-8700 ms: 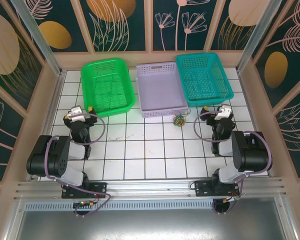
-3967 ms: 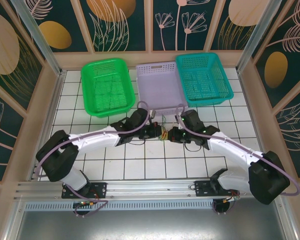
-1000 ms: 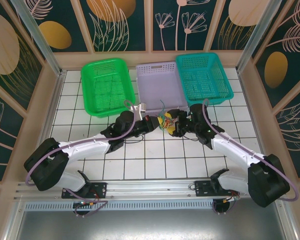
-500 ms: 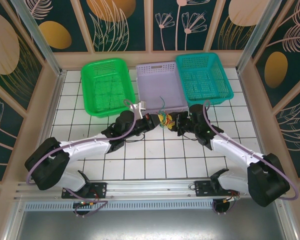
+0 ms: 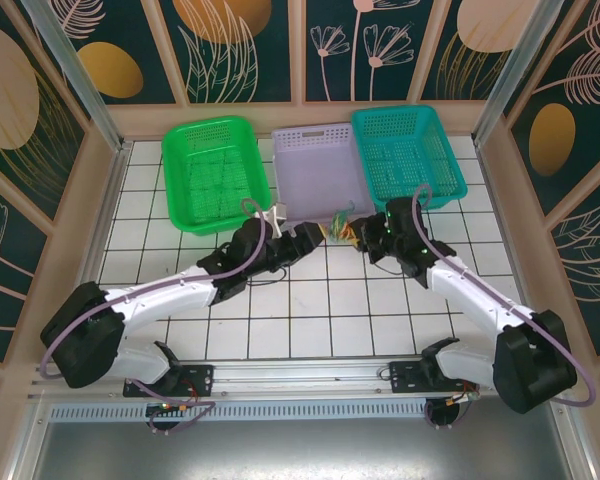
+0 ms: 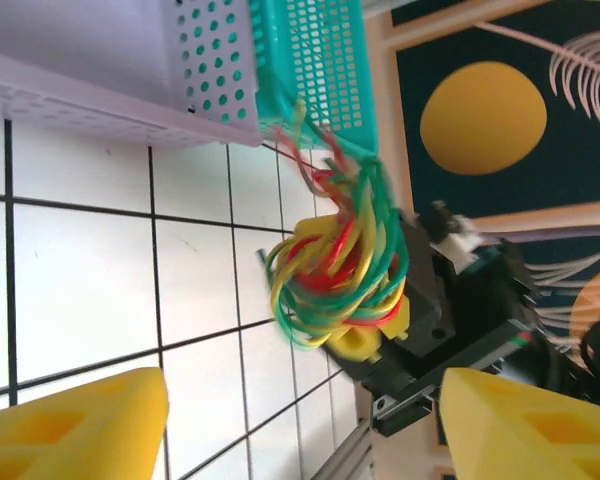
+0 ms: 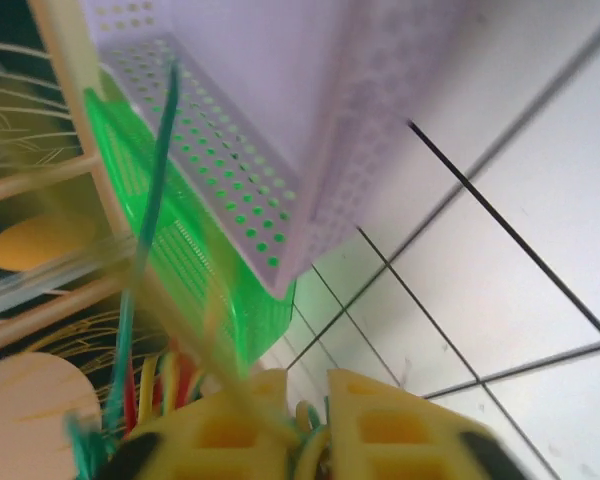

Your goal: Untangle the cables

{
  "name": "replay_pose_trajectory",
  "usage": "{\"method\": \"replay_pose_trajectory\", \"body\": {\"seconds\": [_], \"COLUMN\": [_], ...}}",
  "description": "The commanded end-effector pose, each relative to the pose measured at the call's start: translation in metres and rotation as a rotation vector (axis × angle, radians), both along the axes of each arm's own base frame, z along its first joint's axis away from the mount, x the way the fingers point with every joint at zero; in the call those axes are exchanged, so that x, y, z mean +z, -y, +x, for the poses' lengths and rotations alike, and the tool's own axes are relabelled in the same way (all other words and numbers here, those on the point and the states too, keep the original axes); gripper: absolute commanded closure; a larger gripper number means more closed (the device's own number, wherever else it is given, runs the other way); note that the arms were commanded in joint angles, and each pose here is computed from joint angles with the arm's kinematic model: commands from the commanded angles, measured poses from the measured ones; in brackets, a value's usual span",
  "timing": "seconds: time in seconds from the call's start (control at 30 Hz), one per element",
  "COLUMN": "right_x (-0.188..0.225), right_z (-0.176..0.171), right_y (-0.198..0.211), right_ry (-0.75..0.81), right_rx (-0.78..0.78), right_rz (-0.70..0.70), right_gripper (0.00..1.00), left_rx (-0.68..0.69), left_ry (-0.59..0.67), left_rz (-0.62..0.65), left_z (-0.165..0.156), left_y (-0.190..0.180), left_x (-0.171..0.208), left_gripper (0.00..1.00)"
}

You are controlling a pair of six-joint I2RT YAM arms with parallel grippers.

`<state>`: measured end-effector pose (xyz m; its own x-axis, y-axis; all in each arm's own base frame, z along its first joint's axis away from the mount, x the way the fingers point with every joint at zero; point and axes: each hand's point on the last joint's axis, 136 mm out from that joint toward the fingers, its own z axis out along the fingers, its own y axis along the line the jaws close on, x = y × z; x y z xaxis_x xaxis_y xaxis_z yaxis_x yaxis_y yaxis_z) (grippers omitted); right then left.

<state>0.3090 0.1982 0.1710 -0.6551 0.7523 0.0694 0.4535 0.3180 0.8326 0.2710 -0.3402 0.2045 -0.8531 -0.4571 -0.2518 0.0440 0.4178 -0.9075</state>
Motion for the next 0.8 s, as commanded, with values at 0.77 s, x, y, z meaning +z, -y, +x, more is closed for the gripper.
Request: {"method": "replay_pose_trajectory", "body": {"seconds": [0.77], "right_x": [0.074], "right_z": [-0.010], "right_y": [-0.067], "right_ry": [0.856], "right_rx": [0.327], "right_rz": [-0.769], "right_gripper": [1.00], "left_rx": [0.140], "left_ry": [-0.558], "left_rz": [0.085], "left_z": [0.018], "left_y": [-0.001], "left_x": [-0.035], "left_gripper": [0.32]}}
